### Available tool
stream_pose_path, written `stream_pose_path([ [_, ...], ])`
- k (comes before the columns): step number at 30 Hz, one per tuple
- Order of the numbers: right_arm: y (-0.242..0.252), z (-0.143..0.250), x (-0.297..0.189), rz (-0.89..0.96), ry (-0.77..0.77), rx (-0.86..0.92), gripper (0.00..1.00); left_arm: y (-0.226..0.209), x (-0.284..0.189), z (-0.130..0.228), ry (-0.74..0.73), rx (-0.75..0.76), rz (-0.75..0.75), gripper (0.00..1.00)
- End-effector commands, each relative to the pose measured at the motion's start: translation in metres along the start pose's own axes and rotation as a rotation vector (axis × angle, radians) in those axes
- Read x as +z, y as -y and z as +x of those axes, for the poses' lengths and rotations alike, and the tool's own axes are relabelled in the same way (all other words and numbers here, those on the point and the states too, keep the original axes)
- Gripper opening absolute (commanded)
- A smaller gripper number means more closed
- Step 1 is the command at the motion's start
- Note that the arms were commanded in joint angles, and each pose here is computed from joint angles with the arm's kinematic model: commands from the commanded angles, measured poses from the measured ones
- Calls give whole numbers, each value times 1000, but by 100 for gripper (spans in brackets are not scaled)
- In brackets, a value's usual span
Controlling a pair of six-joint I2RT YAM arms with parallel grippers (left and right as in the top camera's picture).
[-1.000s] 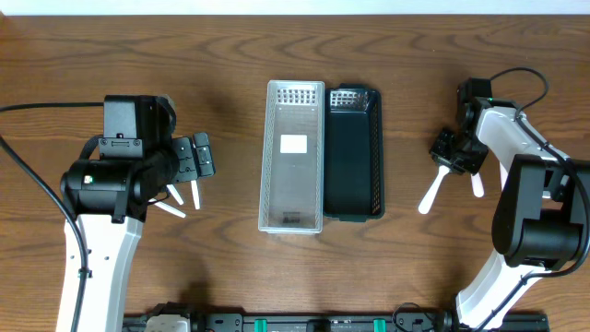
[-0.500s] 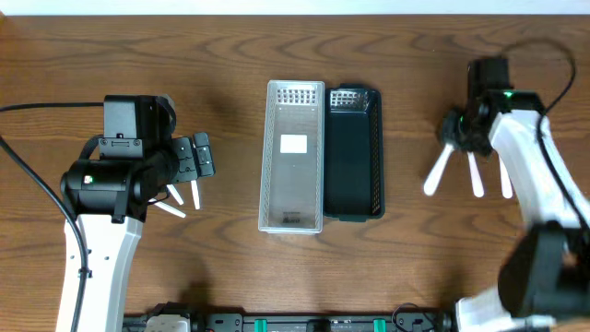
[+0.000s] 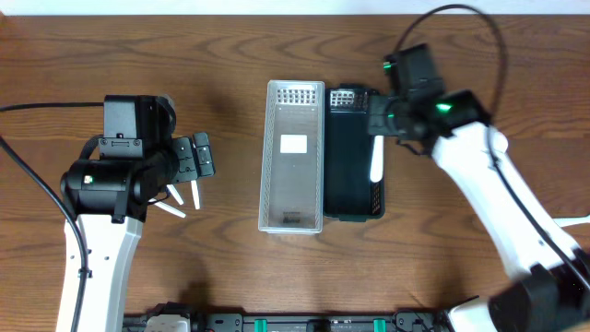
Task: Pack container
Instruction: 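Grasp the white fork and place it in the black basket, then move the right gripper down onto the second white fork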
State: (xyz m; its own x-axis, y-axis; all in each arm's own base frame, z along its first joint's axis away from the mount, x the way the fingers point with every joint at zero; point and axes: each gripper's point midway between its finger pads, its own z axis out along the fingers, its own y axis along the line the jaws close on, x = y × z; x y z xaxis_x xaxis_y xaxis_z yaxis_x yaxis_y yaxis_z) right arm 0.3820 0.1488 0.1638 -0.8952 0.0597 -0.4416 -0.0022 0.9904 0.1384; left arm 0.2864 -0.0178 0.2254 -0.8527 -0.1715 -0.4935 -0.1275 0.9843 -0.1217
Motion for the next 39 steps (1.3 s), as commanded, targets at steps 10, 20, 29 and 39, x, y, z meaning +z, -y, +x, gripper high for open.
stream_pose_path([
  [10,-16,29,62,23,-140,-61,77,0,-4,-5,14,13,0,98],
  [20,62,-57,-31,186,41,66,81,0,-4,-5,13,13,-1,98],
  [29,205,-62,-26,314,-56,114,91,-1,-3,-4,7,13,-2,98],
  [39,265,-13,64,265,-336,63,99,-2,-2,1,-9,13,-6,98],
])
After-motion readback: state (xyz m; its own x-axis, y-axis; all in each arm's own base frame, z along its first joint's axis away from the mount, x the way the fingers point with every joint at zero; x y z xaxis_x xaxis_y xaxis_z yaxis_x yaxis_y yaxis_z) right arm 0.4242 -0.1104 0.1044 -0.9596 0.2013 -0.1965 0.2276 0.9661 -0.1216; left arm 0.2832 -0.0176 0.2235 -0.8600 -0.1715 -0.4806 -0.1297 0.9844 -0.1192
